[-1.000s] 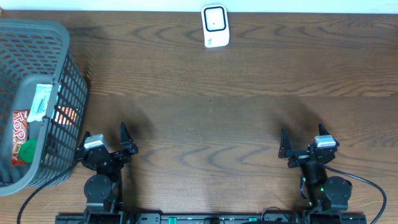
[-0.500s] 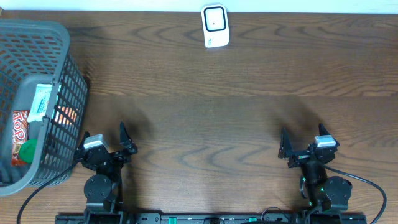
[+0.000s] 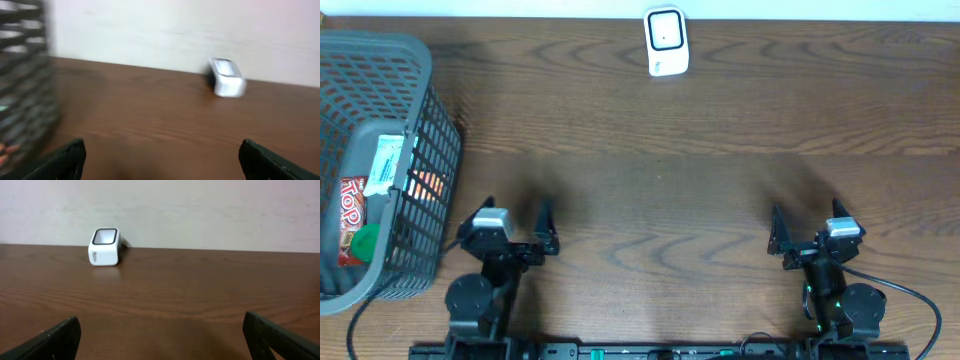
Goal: Scan the item barcode
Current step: 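Reach the left gripper into the basket toward the green-capped bottle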
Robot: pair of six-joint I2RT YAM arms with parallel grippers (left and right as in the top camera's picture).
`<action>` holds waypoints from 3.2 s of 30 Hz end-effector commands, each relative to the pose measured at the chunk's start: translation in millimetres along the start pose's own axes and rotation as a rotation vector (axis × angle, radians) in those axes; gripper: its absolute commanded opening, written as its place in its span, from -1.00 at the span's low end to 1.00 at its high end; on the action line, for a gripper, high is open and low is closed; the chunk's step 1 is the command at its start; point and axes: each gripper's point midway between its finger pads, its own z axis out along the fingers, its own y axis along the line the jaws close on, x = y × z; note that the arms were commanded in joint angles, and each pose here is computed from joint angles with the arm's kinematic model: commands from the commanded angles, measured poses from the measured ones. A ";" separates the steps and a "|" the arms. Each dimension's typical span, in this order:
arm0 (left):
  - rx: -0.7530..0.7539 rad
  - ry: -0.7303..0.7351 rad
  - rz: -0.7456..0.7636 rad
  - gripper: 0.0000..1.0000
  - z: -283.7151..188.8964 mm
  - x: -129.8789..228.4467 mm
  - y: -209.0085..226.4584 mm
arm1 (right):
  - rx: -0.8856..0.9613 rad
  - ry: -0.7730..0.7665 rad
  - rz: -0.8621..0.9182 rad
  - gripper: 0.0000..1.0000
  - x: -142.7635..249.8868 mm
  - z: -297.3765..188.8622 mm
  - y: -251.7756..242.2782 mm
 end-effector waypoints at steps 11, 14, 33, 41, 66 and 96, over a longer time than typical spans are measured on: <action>0.709 0.404 -0.191 0.96 5.7 -13.8 -117.5 | -0.005 0.001 0.013 0.99 0.9 -0.1 1.3; 0.756 0.424 -0.331 0.96 13.8 -23.8 -125.2 | -0.005 0.001 0.013 0.98 0.9 -0.1 1.3; 0.866 0.132 -0.288 0.96 49.8 -272.4 -95.5 | -0.005 0.001 0.013 0.99 0.9 -0.1 1.3; 0.107 -0.044 -0.390 0.96 74.4 -295.1 73.3 | -0.005 0.001 0.013 0.99 0.9 -0.1 1.3; -1.056 0.725 -0.194 0.95 -37.6 -131.2 256.6 | -0.005 0.001 0.013 0.99 0.9 -0.1 1.3; -0.961 1.146 -0.735 0.96 -56.9 31.7 298.4 | -0.005 0.001 0.013 0.99 0.9 -0.1 1.3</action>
